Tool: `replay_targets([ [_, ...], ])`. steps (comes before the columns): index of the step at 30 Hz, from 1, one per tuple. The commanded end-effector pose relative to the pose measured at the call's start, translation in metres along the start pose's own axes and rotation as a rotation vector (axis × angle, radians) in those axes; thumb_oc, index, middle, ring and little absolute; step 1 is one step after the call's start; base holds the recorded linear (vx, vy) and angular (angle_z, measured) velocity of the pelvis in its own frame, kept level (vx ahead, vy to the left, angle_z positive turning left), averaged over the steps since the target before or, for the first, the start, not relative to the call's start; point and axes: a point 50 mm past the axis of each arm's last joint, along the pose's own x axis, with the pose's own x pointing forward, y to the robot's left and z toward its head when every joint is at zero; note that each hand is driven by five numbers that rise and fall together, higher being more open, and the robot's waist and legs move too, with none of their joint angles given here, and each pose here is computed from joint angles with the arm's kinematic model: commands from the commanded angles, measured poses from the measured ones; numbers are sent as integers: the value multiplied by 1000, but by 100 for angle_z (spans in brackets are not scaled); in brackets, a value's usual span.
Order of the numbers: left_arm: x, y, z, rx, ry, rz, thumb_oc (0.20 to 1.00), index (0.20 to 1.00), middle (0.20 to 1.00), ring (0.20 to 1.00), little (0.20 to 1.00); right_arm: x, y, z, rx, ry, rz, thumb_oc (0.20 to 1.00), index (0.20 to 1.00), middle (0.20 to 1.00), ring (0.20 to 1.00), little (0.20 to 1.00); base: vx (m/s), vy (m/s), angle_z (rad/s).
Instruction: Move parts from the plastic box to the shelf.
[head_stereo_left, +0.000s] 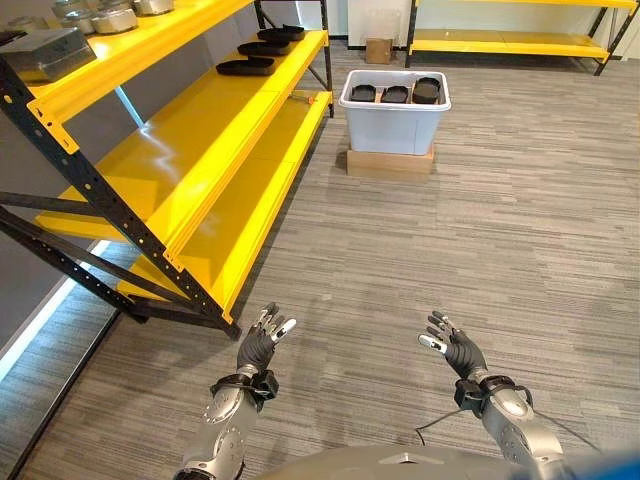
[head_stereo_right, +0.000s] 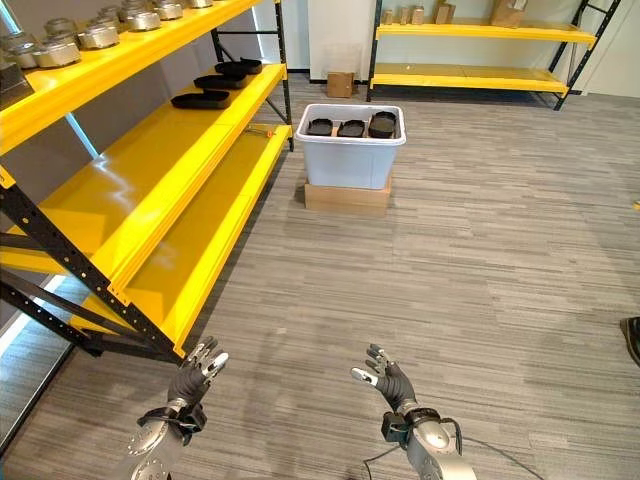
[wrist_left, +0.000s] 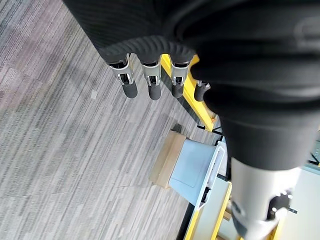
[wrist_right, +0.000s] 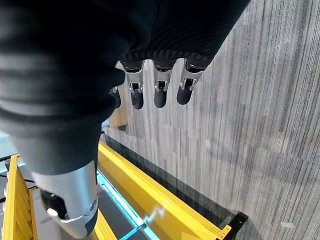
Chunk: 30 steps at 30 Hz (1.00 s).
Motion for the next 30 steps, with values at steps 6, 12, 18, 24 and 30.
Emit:
replay_targets([
  [6, 5, -2, 21, -25, -89, -22, 1000, 1000, 1000, 1000, 1000, 6, 9, 12, 4, -49, 56, 1000, 1000, 1000, 1000, 1000, 0, 0, 0],
  [12, 5, -2, 22, -12, -91, -30, 1000, 1000, 1000, 1000, 1000, 7, 8, 13, -3, -54, 57, 1000, 1000, 1000, 1000, 1000, 0, 0, 0],
  [18, 6, -2, 21, -16, -89, -29, 1000, 1000, 1000, 1000, 1000, 7, 9, 14, -7, -55, 63, 1000, 1000, 1000, 1000, 1000, 0, 0, 0],
  [24, 5, 2, 26, -1, -106, -22, 1000, 1000, 1000, 1000, 1000, 9, 11, 18, -28, -55, 90, 1000, 1000, 1000, 1000, 1000, 16, -37, -2],
  [30, 7, 1, 30, -59, -123, -21, 1000, 1000, 1000, 1000, 1000, 9, 7, 24, -52, -75, 91, 1000, 1000, 1000, 1000, 1000, -7, -156, 0],
])
